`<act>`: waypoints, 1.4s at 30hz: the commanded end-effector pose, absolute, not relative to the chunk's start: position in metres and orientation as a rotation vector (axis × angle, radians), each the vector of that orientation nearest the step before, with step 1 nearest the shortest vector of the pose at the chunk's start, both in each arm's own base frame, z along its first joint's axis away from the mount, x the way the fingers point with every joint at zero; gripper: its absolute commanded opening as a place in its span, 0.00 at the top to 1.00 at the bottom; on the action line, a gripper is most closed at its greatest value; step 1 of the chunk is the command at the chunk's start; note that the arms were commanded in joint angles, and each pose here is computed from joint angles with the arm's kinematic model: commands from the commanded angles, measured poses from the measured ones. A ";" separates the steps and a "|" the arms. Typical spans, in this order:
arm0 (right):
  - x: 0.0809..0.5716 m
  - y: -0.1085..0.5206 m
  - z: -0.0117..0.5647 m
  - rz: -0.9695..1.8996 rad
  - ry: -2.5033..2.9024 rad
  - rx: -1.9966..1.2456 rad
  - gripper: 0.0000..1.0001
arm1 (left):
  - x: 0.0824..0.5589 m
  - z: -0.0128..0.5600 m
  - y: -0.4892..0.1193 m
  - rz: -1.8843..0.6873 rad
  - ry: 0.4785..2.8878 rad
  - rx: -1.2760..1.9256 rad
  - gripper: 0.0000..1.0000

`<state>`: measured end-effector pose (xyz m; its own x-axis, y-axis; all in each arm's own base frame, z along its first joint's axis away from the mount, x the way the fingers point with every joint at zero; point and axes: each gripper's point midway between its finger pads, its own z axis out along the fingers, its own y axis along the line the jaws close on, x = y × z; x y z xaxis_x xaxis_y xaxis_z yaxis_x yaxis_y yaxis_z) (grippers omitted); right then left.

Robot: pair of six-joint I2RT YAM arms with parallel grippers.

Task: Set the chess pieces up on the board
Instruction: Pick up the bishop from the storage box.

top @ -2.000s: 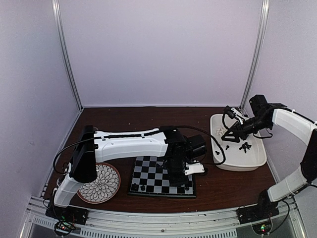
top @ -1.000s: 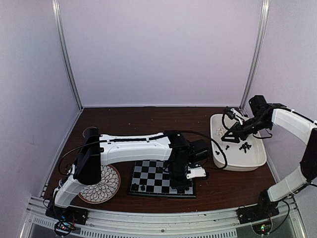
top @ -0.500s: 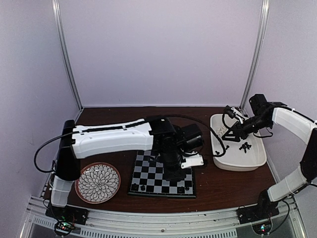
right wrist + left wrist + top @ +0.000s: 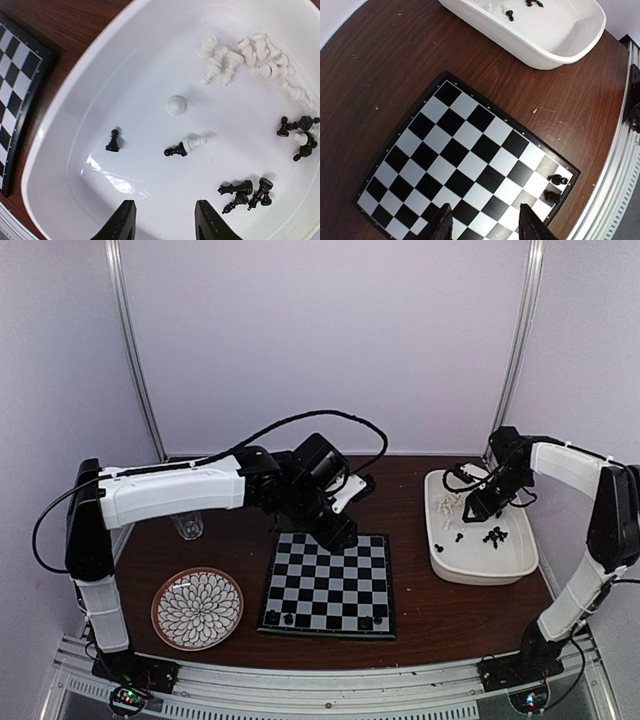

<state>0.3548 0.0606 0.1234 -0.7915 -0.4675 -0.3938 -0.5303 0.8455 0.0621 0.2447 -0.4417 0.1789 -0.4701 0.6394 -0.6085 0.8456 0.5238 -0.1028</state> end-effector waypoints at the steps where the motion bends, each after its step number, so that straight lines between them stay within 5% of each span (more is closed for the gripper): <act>1: 0.364 0.024 0.112 0.003 2.780 -0.649 0.57 | 0.241 0.202 -0.483 -0.756 2.174 1.131 0.55; 16: 0.364 -0.044 0.074 -0.198 2.969 -0.383 0.69 | 0.232 0.184 -0.479 -0.761 2.195 1.185 0.55; 42: 0.362 -0.047 0.028 -0.128 3.077 -0.377 0.71 | 0.228 0.178 -0.481 -0.786 2.208 1.196 0.56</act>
